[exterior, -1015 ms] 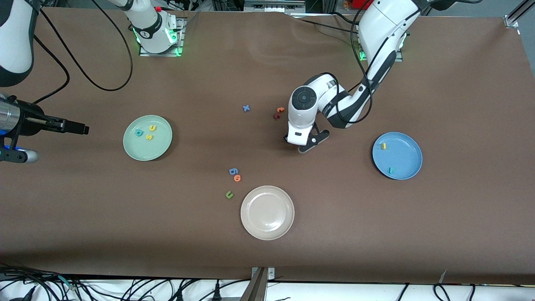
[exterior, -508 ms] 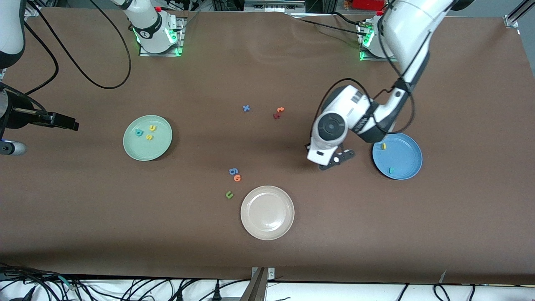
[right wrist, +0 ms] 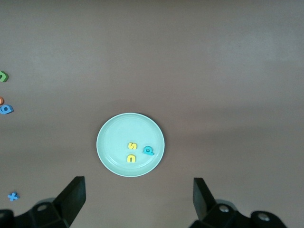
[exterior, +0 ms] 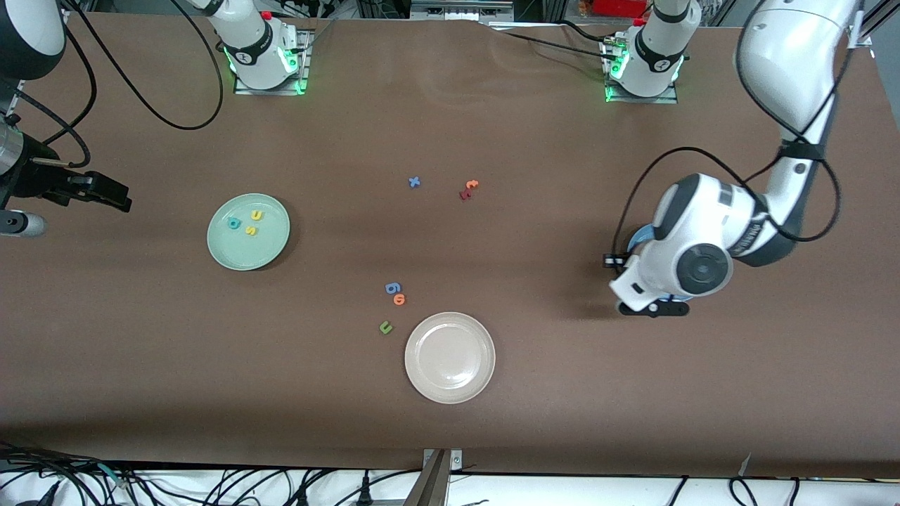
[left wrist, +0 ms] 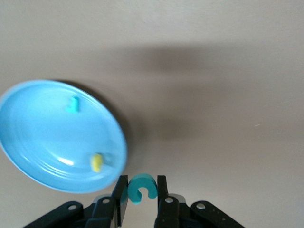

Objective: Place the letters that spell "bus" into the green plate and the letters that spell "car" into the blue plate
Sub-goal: 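Carry the teal c to the blue plate and open the left gripper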

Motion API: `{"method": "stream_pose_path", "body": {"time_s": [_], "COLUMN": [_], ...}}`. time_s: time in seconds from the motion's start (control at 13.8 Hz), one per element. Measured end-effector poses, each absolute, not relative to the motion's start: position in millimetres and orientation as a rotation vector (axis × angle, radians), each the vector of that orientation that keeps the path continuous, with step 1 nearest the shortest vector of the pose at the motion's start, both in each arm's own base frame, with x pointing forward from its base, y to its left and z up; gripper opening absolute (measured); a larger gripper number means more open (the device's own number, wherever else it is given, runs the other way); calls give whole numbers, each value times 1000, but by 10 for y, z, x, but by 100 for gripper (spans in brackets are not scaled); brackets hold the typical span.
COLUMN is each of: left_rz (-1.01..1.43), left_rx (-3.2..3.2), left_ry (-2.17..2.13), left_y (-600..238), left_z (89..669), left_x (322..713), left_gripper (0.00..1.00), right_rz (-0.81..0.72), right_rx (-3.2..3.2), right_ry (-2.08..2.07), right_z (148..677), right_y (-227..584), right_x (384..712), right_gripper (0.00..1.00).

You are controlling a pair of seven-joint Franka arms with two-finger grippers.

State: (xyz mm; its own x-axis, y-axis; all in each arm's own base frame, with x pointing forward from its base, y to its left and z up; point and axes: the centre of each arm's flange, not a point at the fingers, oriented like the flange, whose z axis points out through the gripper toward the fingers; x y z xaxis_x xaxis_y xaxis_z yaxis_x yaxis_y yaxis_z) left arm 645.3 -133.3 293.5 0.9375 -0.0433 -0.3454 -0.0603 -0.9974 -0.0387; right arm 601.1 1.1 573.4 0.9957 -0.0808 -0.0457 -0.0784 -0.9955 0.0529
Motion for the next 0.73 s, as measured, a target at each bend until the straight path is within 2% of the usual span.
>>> {"method": "stream_pose_path", "body": {"time_s": [0.29,0.73], "left_rz": [552,485], "left_rx": [-3020,-3017], "left_ry": [252,318], "left_y": [-768,-516], "left_z": [2816,2305], "left_x": [6537,6555], "left_gripper": [29,29], "right_rz": [-89,-79], "right_rx": [3083,3079], "right_ry": [-112,-126], "right_z": [5649,5655], "right_y": [43,-17], "right_x": [6025,6032], "right_gripper": [100,100]}}
